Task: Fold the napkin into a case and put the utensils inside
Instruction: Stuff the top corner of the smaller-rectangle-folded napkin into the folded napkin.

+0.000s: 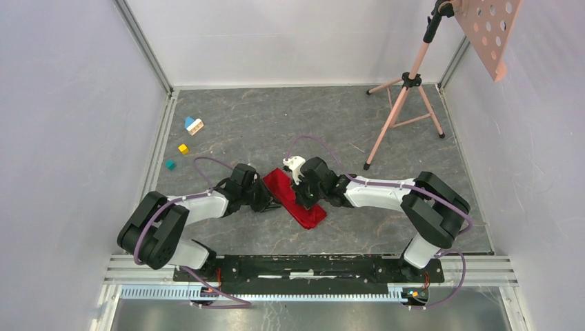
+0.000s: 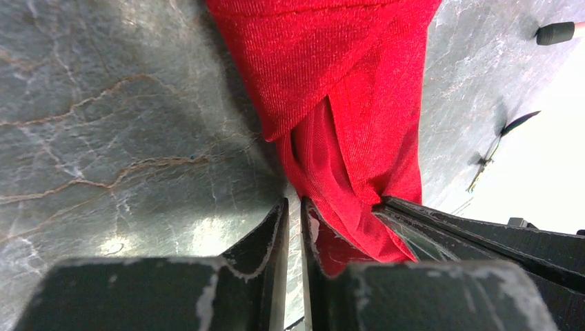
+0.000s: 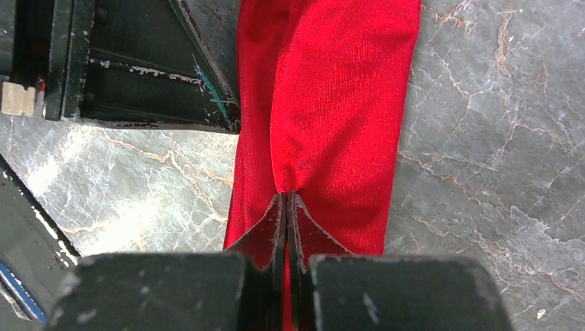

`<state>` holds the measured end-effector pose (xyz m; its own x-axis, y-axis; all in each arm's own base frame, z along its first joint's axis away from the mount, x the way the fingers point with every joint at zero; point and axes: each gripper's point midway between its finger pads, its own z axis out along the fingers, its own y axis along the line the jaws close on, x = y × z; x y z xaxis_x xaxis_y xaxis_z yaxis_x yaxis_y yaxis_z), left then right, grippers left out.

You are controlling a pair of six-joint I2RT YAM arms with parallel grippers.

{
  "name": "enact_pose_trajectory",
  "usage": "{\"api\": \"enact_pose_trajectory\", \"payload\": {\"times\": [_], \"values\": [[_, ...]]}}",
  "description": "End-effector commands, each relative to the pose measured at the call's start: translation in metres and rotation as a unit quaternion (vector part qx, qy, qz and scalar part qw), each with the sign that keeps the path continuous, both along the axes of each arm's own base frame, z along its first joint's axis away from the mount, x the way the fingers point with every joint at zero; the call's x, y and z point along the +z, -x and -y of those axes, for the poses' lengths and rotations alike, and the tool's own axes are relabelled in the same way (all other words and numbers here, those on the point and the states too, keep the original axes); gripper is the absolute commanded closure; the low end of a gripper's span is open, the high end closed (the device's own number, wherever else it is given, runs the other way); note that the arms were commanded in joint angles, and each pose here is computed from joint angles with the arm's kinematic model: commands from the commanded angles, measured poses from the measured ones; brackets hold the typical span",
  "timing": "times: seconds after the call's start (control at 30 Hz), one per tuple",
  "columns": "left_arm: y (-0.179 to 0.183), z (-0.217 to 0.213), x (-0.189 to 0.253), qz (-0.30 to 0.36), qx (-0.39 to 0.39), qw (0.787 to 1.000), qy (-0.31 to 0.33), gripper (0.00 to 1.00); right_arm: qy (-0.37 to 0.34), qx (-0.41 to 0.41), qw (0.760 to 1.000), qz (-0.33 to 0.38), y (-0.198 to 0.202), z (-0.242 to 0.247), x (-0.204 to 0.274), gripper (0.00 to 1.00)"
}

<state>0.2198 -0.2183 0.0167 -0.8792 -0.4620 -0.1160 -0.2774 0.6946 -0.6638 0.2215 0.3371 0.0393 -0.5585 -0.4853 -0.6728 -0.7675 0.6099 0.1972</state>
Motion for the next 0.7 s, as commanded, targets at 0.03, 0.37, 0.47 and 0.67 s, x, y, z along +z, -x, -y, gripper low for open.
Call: {"api": "enact_pose_trajectory", "payload": {"times": [0.03,0.37,0.47,0.67], "values": [[-0.002,0.003,-0.001,0.008,0.026,1.0,0.004,0.84,-0.029,-0.006,1.0,-0.008,0.001,-0.016,0.019,1.0],[0.003,0.003,-0.004,0.011,0.032,0.999,-0.002,0.86,-0.035,-0.015,0.999,-0.03,0.009,-0.023,0.012,0.99],[0.004,0.003,-0.005,0.011,0.031,0.999,-0.003,0.87,-0.039,-0.028,0.998,-0.038,0.01,-0.024,-0.004,0.99],[0.005,0.003,-0.008,0.011,0.031,0.999,-0.006,0.88,-0.035,-0.05,0.997,-0.056,0.014,-0.019,-0.028,0.95]]}}
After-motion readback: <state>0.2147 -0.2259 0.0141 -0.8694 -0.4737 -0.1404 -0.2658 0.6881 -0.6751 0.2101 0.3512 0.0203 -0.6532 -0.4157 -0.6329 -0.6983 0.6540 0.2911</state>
